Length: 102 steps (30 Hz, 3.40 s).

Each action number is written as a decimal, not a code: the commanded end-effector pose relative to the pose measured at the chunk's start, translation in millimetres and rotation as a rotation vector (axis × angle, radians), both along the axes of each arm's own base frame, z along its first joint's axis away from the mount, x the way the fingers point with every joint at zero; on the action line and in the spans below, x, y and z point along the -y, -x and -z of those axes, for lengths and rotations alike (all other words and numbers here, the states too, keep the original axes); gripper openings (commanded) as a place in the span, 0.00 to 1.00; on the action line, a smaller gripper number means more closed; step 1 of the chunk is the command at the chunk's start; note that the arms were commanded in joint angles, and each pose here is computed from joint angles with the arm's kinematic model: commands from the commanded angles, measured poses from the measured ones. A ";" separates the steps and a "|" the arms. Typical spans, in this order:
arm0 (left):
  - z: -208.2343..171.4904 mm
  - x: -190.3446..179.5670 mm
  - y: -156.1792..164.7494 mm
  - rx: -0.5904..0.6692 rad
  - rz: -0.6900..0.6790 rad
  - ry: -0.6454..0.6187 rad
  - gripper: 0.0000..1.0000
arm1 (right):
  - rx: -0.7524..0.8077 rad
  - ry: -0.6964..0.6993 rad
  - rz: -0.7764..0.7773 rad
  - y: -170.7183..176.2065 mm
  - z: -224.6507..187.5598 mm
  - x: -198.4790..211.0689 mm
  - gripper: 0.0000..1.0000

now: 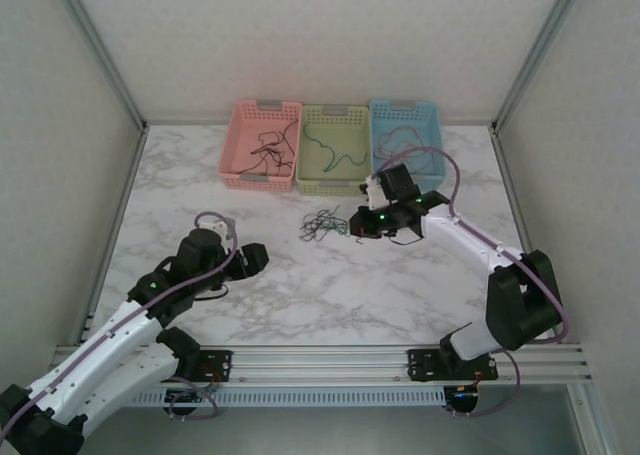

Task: Untangle the cables

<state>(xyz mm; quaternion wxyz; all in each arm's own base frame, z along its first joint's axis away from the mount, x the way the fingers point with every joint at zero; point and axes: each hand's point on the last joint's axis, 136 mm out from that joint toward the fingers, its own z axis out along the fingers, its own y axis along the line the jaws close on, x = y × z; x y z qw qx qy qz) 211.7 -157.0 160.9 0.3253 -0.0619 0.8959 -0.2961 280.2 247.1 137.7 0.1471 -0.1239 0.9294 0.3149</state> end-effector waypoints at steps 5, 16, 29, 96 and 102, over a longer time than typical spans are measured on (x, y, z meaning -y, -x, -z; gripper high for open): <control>-15.1 25.5 -12.8 0.013 0.063 0.081 0.77 | 0.059 -0.075 -0.175 12.6 -21.4 -45.4 0.00; -4.5 49.0 -18.4 -0.018 0.163 0.084 0.71 | 0.053 -0.119 -0.213 11.9 -26.9 -65.3 0.00; 26.0 78.4 -43.0 -0.056 0.244 0.028 0.68 | 0.051 -0.123 -0.212 12.8 -30.7 -65.2 0.00; -149.3 -104.4 55.6 0.256 -0.199 -0.161 0.00 | 0.018 0.367 0.484 -58.4 59.1 142.0 0.00; -200.7 -145.6 77.5 0.364 -0.288 -0.214 0.00 | 0.013 0.376 0.511 -60.7 61.4 147.4 0.00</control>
